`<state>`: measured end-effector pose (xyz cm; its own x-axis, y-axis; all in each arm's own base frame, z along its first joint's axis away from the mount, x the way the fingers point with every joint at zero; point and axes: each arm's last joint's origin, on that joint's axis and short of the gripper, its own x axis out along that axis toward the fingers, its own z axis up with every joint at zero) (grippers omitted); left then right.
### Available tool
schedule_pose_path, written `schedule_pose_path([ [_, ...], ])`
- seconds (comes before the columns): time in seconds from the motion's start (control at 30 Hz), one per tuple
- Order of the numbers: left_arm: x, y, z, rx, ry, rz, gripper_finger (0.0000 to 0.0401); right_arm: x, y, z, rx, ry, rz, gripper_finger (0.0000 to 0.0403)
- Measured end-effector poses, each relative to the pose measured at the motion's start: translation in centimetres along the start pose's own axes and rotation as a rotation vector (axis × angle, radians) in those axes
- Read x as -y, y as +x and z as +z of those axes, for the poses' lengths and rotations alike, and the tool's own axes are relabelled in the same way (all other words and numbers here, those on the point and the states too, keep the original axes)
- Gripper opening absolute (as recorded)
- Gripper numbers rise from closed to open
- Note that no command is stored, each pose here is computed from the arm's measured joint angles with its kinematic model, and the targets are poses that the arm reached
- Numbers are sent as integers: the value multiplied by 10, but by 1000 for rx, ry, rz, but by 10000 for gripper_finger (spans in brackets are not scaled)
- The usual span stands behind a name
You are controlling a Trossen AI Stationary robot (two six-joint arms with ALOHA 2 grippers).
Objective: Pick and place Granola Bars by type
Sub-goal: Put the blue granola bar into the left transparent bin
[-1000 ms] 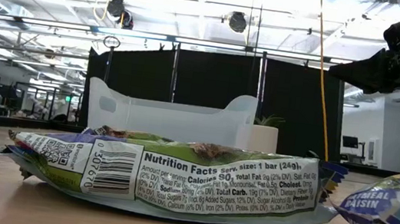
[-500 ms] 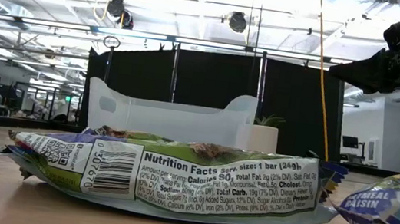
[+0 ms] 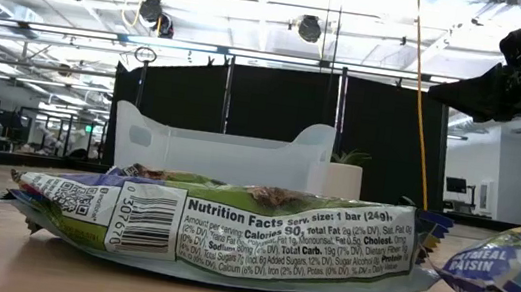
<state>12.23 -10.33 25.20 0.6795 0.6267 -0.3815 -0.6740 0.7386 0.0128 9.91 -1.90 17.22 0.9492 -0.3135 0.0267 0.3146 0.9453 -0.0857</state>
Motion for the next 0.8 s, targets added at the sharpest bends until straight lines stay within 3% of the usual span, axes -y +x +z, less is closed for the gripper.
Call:
schedule_pose_path([
  [0.13, -24, 16, -9, 95, -29, 75, 55, 0, 0, 0, 0, 0, 0, 82],
  [0.3, -63, 37, -47, 147, -152, 130, 31, 0, 0, 0, 0, 0, 0, 82],
  [0.43, -79, 46, -76, 213, -281, 69, 6, 0, 0, 0, 0, 0, 0, 82],
  [0.53, -85, 49, -89, 238, -281, 27, 8, 0, 0, 0, 0, 0, 0, 82],
  [0.8, -81, 41, -87, 217, -231, -93, 5, 0, 0, 0, 0, 0, 0, 82],
])
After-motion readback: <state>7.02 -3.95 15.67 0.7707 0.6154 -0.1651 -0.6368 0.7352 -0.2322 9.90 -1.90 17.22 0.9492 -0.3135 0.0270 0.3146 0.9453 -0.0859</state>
